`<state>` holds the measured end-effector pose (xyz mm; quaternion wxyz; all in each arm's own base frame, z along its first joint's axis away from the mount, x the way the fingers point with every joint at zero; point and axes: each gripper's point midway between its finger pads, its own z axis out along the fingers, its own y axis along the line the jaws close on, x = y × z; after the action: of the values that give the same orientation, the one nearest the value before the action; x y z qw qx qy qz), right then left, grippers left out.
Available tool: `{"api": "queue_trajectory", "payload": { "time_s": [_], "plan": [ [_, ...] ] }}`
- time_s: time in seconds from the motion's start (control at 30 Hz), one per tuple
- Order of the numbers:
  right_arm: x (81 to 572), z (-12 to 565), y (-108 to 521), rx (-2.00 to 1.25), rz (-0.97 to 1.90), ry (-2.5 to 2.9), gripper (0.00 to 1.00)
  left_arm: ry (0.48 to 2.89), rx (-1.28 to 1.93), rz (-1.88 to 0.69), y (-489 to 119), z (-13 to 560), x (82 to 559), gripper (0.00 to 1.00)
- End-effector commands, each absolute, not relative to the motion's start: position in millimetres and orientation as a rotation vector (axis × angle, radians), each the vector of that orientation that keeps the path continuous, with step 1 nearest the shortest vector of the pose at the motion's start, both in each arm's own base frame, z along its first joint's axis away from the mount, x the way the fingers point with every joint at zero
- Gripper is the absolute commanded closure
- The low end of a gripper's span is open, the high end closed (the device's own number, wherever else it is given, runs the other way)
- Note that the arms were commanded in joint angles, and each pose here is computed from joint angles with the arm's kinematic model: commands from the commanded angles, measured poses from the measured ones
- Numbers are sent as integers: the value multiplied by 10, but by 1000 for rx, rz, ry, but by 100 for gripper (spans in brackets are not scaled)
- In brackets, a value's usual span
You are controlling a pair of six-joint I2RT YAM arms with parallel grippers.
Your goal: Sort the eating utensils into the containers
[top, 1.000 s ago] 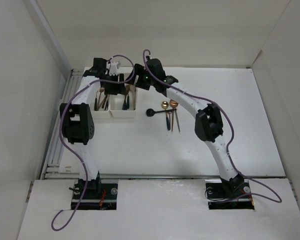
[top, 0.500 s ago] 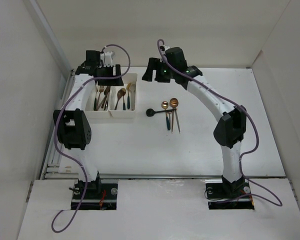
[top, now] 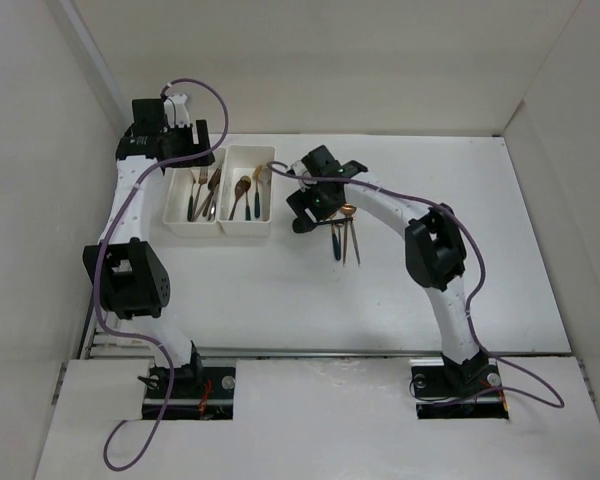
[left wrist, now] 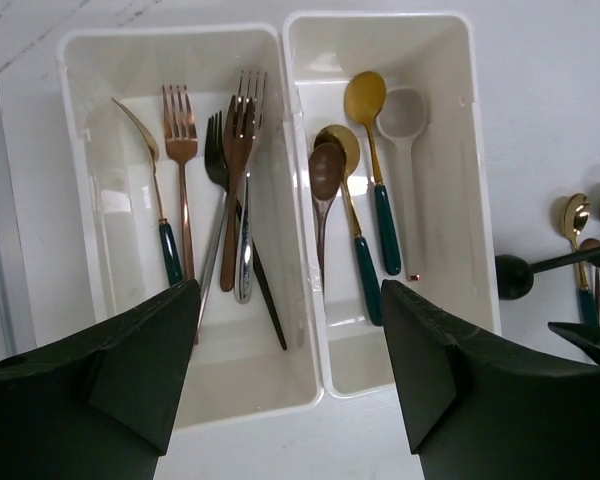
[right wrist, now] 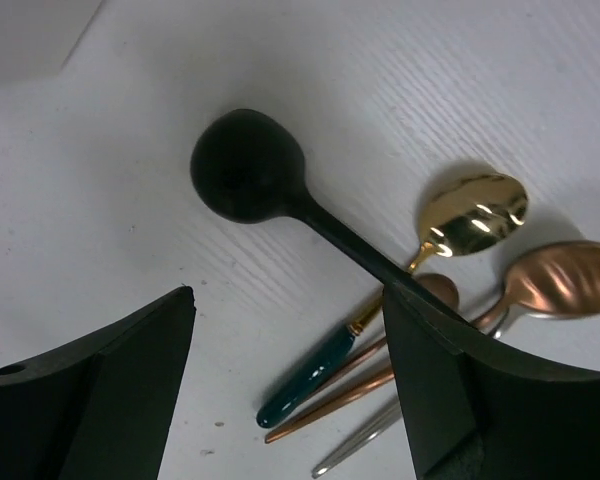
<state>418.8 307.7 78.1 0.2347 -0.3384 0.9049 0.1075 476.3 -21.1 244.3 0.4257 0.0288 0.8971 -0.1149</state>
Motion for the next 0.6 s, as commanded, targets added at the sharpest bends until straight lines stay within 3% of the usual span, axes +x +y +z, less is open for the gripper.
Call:
{"api": "queue_trajectory", "payload": {
  "time_s": [0.0, 0.27, 0.33, 0.57],
  "plan": [
    [4270, 849, 3239, -1049, 291, 2365, 20, 2205, 80, -276, -201, 2605, 4687, 30],
    [4404, 471, 3568, -1078, 241, 2359, 18, 2195, 91, -269, -197, 2623, 4680, 30],
    [4413, 452, 3582, -1064, 245, 2366, 23, 2195, 81, -264, -154, 2624, 4682, 30],
    [4294, 333, 3486, -1080, 233, 2404, 56, 2194, 86, -274, -172, 2629, 4655, 30]
  ]
}}
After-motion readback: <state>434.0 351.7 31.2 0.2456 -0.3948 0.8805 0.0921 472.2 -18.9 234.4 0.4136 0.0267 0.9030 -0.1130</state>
